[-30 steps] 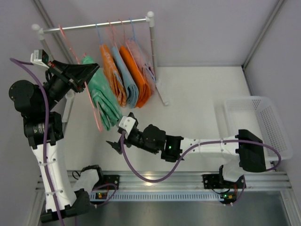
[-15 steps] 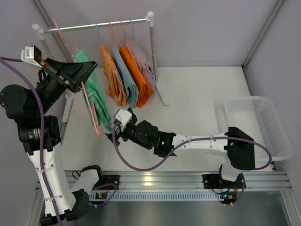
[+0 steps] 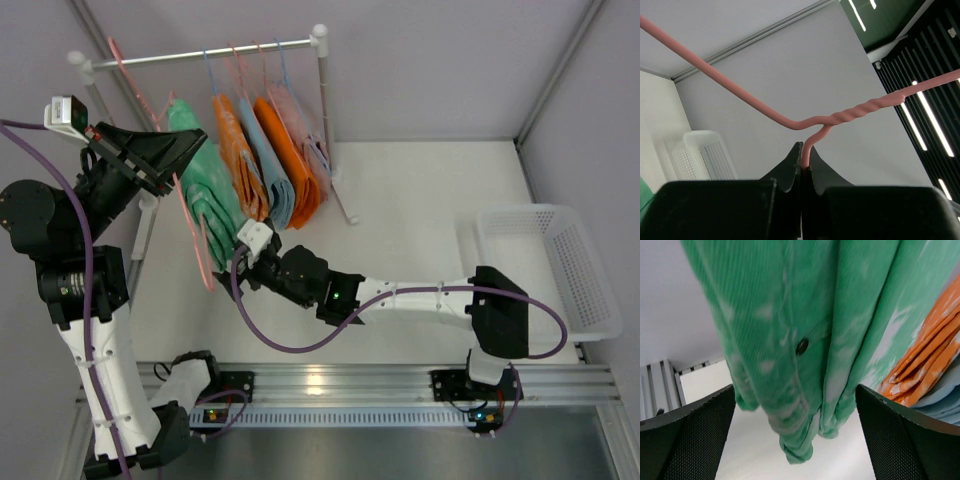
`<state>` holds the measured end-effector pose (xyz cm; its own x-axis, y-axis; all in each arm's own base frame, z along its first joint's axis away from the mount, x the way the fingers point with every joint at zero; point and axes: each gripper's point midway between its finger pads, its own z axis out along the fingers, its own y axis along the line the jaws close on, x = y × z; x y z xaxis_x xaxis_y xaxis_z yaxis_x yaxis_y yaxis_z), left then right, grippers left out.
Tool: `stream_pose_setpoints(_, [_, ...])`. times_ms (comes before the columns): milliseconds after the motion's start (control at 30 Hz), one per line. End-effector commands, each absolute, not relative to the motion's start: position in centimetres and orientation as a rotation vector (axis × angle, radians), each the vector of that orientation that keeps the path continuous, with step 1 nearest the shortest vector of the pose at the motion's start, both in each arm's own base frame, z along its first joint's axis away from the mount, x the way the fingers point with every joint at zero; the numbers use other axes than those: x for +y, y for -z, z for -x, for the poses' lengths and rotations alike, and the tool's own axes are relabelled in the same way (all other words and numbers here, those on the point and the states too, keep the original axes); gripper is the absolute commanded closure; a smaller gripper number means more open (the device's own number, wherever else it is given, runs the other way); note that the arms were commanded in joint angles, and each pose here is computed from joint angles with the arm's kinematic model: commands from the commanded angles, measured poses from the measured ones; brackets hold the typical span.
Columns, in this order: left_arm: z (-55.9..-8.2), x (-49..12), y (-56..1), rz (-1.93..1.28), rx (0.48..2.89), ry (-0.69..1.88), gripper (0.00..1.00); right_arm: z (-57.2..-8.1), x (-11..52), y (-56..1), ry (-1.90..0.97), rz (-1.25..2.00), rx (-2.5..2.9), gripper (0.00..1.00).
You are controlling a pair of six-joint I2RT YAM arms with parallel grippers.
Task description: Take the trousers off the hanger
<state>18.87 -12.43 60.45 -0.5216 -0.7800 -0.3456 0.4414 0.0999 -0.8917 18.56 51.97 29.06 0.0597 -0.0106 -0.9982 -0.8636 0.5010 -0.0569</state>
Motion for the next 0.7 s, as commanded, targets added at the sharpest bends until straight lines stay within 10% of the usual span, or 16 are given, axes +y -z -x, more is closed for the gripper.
stream_pose_setpoints(0, [-15.1, -13.0, -64.8, 0.147, 1.251, 1.542, 1.00, -20.5, 52.6, -33.2, -0.796, 0.698, 1.311, 0.00])
stream_pose_setpoints(667, [-15.3, -13.0, -65.8, 0.129, 1.232, 1.551, 1.00, -22.4, 50.8, -29.6, -0.614, 0.817, 1.251, 0.01])
